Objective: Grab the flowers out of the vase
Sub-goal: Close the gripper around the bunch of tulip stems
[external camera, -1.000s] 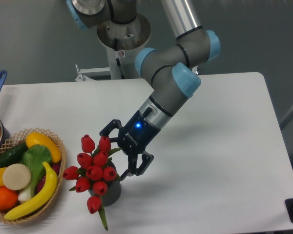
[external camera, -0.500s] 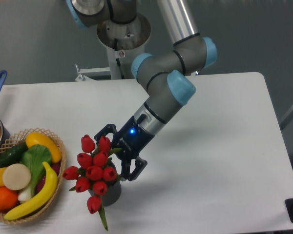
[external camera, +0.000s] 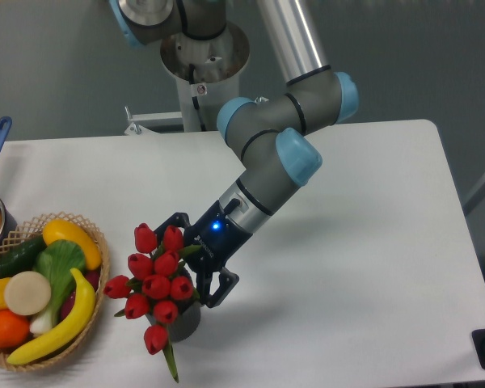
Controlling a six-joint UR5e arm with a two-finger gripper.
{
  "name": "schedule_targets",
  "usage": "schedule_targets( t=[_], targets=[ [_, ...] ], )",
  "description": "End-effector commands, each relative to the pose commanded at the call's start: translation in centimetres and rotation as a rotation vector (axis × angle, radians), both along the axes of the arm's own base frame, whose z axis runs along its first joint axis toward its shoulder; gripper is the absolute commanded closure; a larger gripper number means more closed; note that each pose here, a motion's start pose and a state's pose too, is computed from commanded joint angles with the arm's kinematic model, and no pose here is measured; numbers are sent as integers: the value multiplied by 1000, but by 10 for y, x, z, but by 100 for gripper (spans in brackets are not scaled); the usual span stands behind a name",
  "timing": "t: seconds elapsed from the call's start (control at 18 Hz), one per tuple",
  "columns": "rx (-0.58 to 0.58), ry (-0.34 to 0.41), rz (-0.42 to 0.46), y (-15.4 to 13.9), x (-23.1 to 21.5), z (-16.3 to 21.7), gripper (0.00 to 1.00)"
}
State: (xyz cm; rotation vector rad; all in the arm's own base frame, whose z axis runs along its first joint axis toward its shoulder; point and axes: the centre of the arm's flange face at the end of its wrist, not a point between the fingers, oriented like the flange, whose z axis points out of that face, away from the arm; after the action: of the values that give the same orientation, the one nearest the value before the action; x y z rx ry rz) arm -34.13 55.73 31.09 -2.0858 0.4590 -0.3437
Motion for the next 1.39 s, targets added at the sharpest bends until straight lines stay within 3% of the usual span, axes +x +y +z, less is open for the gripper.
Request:
schedule_targets(
  t=[0.11,0.44,0.67,1.06,1.39],
  targets=[
    [2,2,0,0,0,0,4],
    [11,1,1,-3,1,4,47],
    [12,-2,5,-5,0,4,66],
    [22,-13,10,-9,-2,6,69],
    [30,-44,53,-11,1,42,69]
  ],
)
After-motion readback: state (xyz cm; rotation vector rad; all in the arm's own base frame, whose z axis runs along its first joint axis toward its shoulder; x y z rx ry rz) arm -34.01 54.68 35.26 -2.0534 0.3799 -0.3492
